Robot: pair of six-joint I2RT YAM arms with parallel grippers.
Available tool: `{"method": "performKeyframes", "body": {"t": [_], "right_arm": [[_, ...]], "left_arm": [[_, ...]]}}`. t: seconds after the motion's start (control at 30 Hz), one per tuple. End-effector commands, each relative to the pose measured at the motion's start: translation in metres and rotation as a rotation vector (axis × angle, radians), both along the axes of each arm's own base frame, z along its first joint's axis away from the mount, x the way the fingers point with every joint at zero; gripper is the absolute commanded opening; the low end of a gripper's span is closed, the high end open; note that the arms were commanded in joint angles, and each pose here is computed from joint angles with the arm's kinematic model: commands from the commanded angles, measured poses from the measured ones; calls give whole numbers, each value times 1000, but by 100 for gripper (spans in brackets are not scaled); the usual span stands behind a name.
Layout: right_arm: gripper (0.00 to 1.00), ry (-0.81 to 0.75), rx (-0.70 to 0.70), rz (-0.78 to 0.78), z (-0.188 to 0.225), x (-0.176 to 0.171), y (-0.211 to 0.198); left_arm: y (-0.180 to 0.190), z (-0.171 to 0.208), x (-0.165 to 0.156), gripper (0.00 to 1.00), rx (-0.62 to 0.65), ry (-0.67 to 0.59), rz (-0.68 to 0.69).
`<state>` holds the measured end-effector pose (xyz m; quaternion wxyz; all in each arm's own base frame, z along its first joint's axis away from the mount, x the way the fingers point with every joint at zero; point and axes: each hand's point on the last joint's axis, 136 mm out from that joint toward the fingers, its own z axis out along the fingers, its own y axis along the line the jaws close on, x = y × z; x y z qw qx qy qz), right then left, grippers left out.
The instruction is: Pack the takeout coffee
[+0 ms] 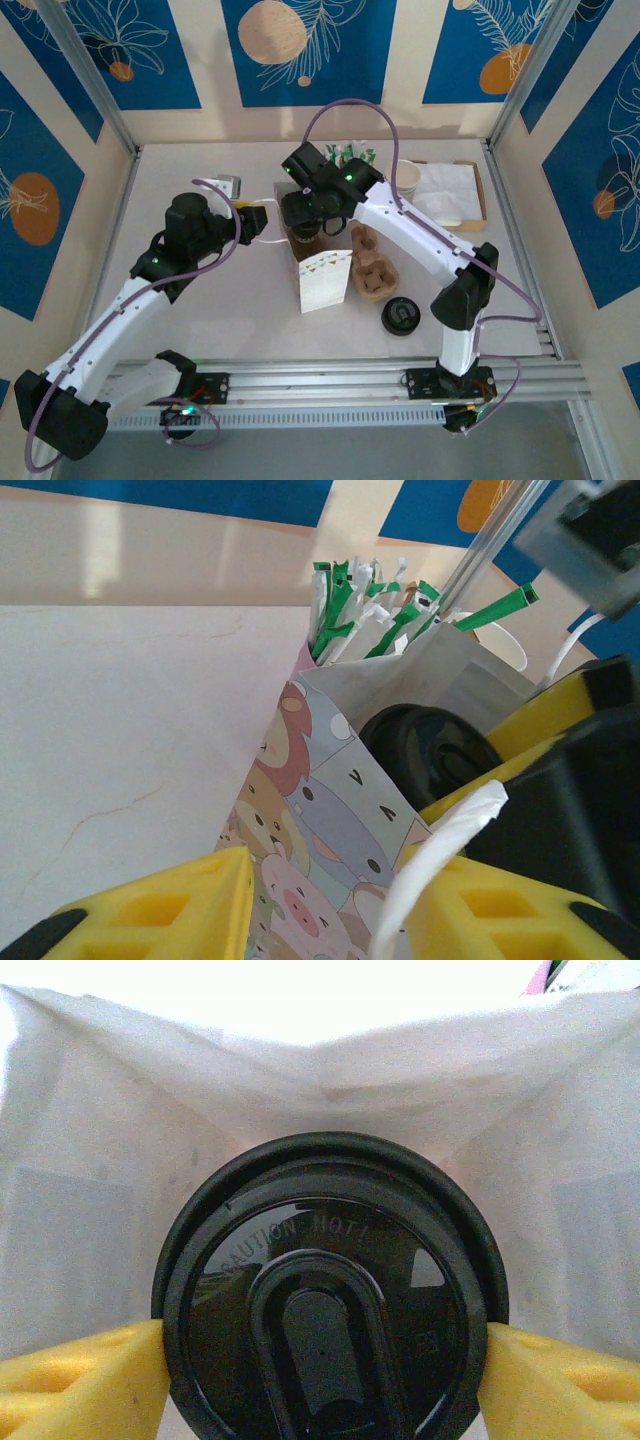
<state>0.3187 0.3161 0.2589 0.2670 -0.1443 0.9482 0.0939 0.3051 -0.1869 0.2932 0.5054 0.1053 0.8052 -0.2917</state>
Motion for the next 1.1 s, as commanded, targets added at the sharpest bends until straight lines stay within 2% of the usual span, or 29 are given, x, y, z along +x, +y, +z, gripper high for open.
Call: {"method": "performKeyframes", "body": {"t": [0.0,0.13,0.27,0.83,1.07], "right_arm": [[77,-47,47,38,33,-11,-1],[76,-80,86,76,53,-17,0],[75,-85,61,60,50,-15,-7],[68,115,-107,70,-47,-10,6],[65,130,-123,59,-62,-10,5]], "left_arm": [[-2,1,-2,43,21,-14,-11],[-2,0,-2,43,25,-13,-9],[-2,0,-2,43,26,-13,-9],[-2,0,-2,43,30,-15,-9],[-3,0,-3,43,31,-16,-11]]}}
